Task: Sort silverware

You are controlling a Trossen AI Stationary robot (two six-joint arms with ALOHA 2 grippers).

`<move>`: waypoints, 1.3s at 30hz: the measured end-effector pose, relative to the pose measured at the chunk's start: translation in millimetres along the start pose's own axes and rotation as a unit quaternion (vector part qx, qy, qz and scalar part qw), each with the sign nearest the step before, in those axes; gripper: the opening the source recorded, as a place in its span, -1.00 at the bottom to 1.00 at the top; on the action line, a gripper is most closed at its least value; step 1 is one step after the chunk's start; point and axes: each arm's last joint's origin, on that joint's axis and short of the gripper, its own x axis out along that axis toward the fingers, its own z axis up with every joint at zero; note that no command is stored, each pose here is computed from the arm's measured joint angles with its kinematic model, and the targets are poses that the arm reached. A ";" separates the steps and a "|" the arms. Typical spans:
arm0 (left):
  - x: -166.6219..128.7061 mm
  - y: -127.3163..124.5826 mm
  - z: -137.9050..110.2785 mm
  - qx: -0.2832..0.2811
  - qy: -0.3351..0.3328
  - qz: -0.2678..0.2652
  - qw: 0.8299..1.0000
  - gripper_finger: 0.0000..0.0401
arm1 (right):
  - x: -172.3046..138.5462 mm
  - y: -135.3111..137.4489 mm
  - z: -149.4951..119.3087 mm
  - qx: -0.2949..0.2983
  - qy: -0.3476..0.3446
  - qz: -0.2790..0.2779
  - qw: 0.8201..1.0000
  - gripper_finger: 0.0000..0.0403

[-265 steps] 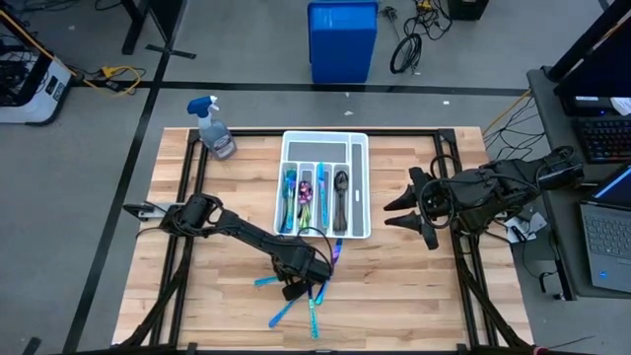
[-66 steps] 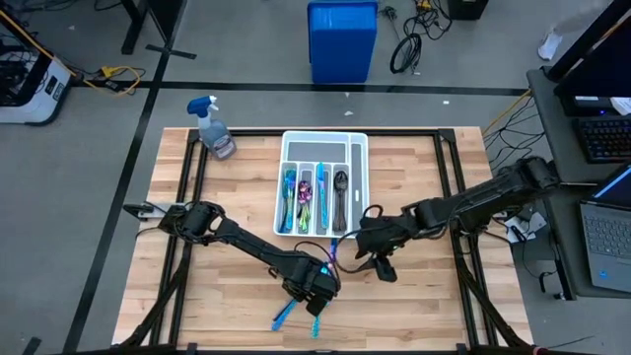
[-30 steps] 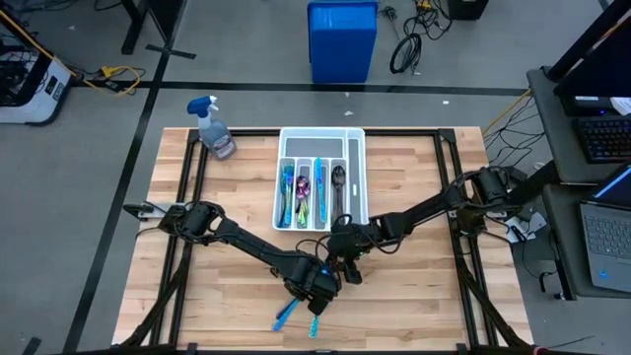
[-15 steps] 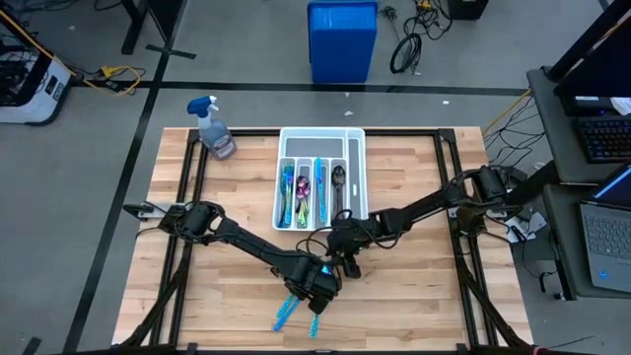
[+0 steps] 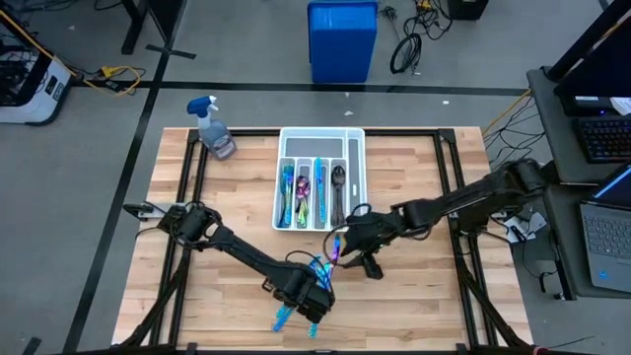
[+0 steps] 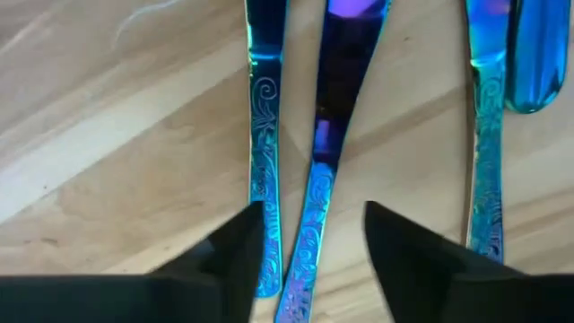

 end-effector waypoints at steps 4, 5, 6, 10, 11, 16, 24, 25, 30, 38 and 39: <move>0.7 1.4 -2.9 0.005 -0.027 0.010 1.000 0.31 | -30.0 7.9 6.8 -0.010 -0.023 0.005 1.000 -0.30; 0.9 1.6 -2.8 0.006 -0.028 0.011 1.000 0.35 | -35.0 9.2 7.2 -0.011 -0.025 0.005 1.000 -0.30; 1.5 1.9 -2.5 0.009 -0.030 0.012 0.999 0.37 | -40.6 10.6 8.3 -0.011 -0.031 0.006 0.999 -0.30; 12.1 5.0 1.2 0.037 -0.029 0.008 0.999 0.35 | -53.3 13.8 10.1 -0.003 -0.041 0.009 0.999 -0.30; 13.9 6.2 2.4 0.043 -0.025 0.005 0.999 0.33 | -54.5 14.1 10.3 -0.001 -0.042 0.009 0.999 -0.30; 16.3 9.6 5.8 0.095 -0.007 0.011 0.995 0.10 | -55.6 14.5 10.8 0.019 -0.046 0.010 0.999 -0.30; 16.6 11.1 17.0 0.163 -0.002 0.011 0.987 -0.45 | -55.7 14.6 12.0 0.032 -0.052 0.010 0.998 -0.30; 17.1 12.0 19.1 0.166 0.002 0.011 0.986 -0.53 | -55.7 14.7 12.1 0.032 -0.052 0.010 0.998 -0.30; 17.3 15.6 27.4 0.166 0.024 0.012 0.986 -0.88 | -55.7 14.7 12.2 0.032 -0.053 0.010 0.998 -0.30; 14.9 14.3 27.9 0.174 0.024 0.014 0.984 -0.91 | -55.7 14.6 12.2 0.041 -0.053 0.010 0.998 -0.30; 14.2 13.9 27.7 0.174 0.023 0.015 0.984 -0.91 | -55.7 14.6 12.2 0.041 -0.053 0.010 0.998 -0.30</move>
